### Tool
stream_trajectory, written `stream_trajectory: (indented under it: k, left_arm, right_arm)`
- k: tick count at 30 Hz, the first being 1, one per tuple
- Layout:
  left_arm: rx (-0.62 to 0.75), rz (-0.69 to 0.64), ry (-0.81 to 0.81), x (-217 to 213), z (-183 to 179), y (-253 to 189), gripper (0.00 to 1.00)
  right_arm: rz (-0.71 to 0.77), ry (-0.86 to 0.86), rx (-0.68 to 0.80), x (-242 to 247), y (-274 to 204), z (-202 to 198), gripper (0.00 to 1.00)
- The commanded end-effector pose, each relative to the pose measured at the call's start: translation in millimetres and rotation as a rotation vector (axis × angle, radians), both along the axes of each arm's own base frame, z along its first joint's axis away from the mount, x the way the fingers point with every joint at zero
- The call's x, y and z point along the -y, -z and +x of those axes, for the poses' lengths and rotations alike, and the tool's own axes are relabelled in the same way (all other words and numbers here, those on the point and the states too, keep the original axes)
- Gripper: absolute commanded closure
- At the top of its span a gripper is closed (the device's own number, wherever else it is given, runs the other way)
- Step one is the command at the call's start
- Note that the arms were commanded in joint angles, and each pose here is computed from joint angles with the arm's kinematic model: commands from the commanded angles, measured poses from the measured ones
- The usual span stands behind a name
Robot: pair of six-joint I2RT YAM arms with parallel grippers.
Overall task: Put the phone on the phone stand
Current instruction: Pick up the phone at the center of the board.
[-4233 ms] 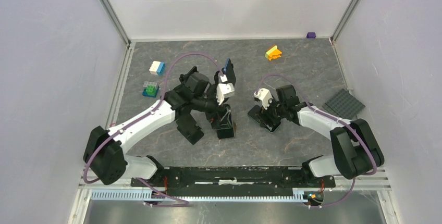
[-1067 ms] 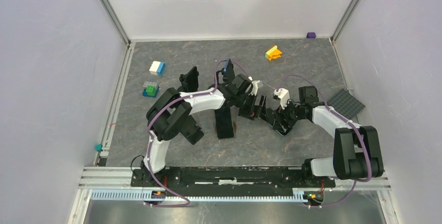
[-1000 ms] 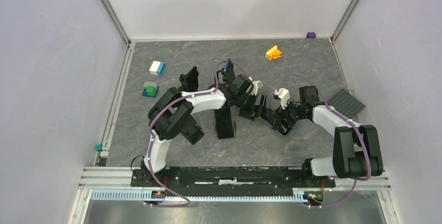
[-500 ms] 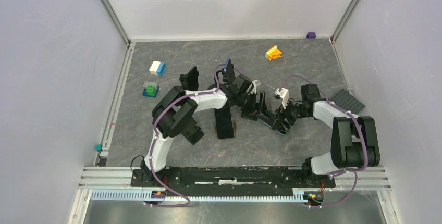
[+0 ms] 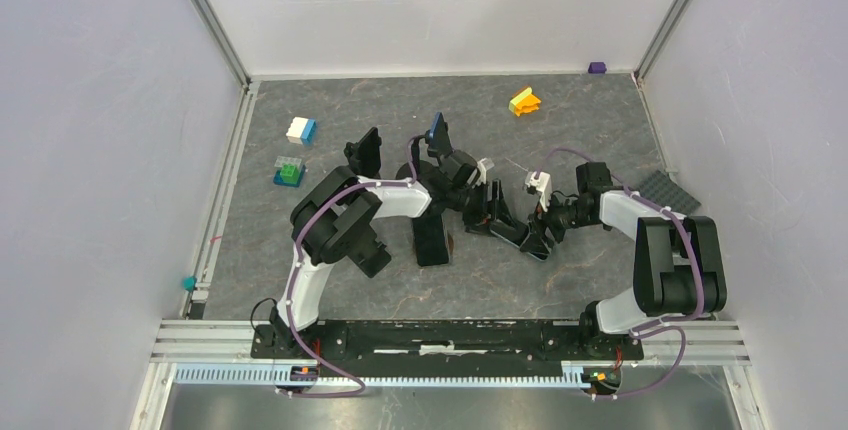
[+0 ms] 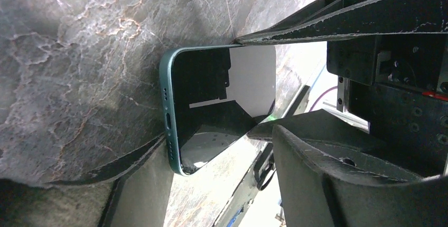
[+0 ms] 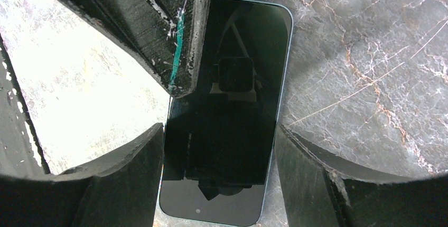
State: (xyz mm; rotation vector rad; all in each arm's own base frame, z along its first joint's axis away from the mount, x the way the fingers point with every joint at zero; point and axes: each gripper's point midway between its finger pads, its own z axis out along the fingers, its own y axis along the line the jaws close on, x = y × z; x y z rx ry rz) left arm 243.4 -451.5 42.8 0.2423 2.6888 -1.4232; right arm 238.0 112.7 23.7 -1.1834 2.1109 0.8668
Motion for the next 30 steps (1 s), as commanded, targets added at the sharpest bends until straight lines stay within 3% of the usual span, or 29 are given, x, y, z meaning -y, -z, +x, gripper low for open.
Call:
stream_trajectory:
  k: [1, 10, 16, 23, 30]
  left_arm:
    - [-0.059, -0.029, -0.021, -0.2, -13.1, 0.5, 0.3]
    - [-0.065, -0.043, -0.023, 0.1, -15.6, -3.7, 0.56]
    - [-0.061, -0.072, -0.003, 6.4, -15.3, -10.3, 0.69]
    - [-0.026, -0.091, 0.027, 12.1, -14.9, -21.5, 0.78]
    - [0.019, -0.08, 0.091, 23.7, -23.7, -28.3, 0.84]
  right_arm:
    - [-0.026, -0.032, -0.091, 3.2, 14.2, -24.9, 1.0]
    - [-0.04, -0.049, -0.081, 5.3, 17.6, -27.9, 0.99]
    - [-0.052, -0.055, -0.063, 7.0, 16.9, -30.1, 0.92]
    - [-0.073, -0.048, -0.058, 10.0, 18.5, -27.3, 0.79]
    - [-0.093, -0.039, -0.055, 13.1, 20.8, -26.1, 0.56]
